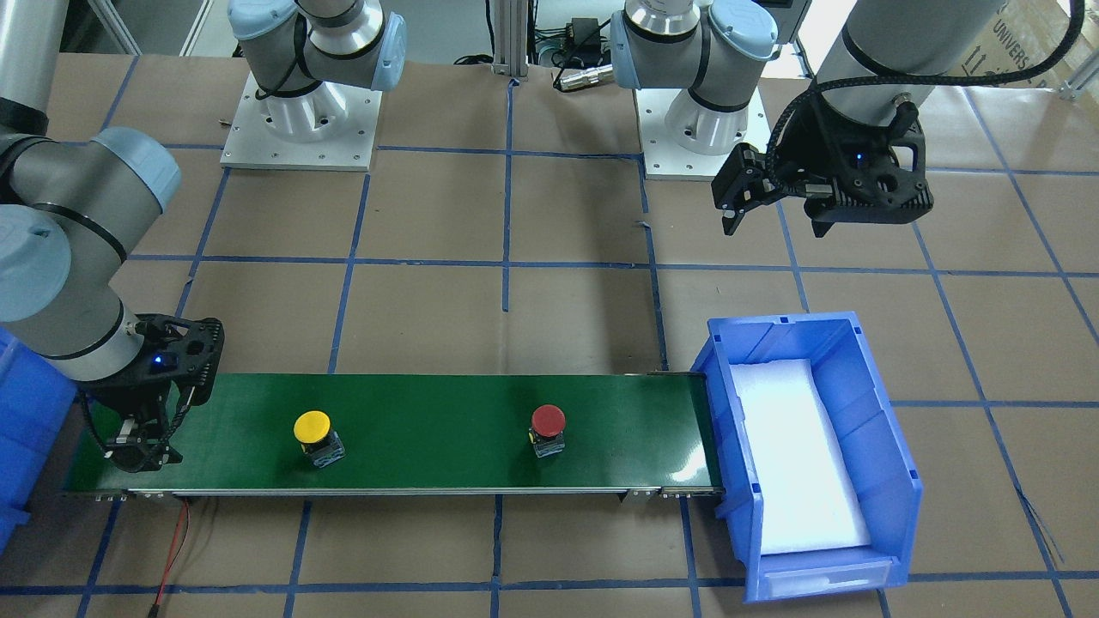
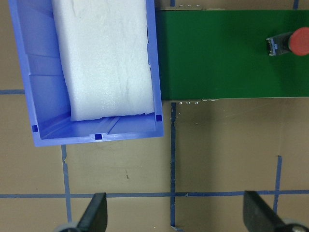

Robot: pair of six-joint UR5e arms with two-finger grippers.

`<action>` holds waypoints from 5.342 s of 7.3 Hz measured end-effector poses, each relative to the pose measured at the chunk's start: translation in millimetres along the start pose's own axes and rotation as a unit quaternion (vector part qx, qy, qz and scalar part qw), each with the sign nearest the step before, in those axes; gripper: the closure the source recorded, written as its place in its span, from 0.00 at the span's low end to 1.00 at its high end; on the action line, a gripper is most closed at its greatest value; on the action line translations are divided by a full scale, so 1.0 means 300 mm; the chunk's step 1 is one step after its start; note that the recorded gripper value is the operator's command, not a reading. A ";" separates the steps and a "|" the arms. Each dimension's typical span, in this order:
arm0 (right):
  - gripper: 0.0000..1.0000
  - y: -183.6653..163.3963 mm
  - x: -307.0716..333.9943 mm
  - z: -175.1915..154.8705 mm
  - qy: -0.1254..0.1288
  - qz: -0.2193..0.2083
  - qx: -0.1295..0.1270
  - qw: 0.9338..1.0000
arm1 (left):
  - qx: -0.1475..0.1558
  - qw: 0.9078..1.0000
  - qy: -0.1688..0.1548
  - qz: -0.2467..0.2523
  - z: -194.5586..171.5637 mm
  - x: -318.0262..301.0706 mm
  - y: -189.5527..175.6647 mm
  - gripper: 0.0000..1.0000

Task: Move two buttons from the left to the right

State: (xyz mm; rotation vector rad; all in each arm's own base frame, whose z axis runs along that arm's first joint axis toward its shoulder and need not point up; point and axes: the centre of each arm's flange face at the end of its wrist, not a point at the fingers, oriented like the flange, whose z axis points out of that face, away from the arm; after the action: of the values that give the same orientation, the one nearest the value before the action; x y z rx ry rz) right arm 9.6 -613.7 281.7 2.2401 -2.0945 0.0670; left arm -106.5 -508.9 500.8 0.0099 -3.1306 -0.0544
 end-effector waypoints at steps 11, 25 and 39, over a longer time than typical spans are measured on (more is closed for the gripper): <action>0.03 -0.007 0.001 0.013 -0.001 0.011 0.007 1.000 | 0.012 1.000 -0.006 0.000 -0.006 -0.009 -0.022 0.00; 0.04 -0.067 0.018 -0.003 0.008 -0.005 0.003 1.000 | 0.003 1.000 -0.007 0.000 0.009 -0.006 -0.007 0.00; 0.92 -0.053 0.054 -0.021 0.026 -0.039 -0.014 0.999 | 0.007 1.000 -0.006 0.000 0.008 -0.007 -0.011 0.00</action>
State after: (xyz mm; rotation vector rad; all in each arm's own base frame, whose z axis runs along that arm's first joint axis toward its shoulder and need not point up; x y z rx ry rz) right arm 26.6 -628.1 288.8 2.2762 -1.9687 0.0896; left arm -104.5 -512.2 498.4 0.0095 -3.1438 -0.0329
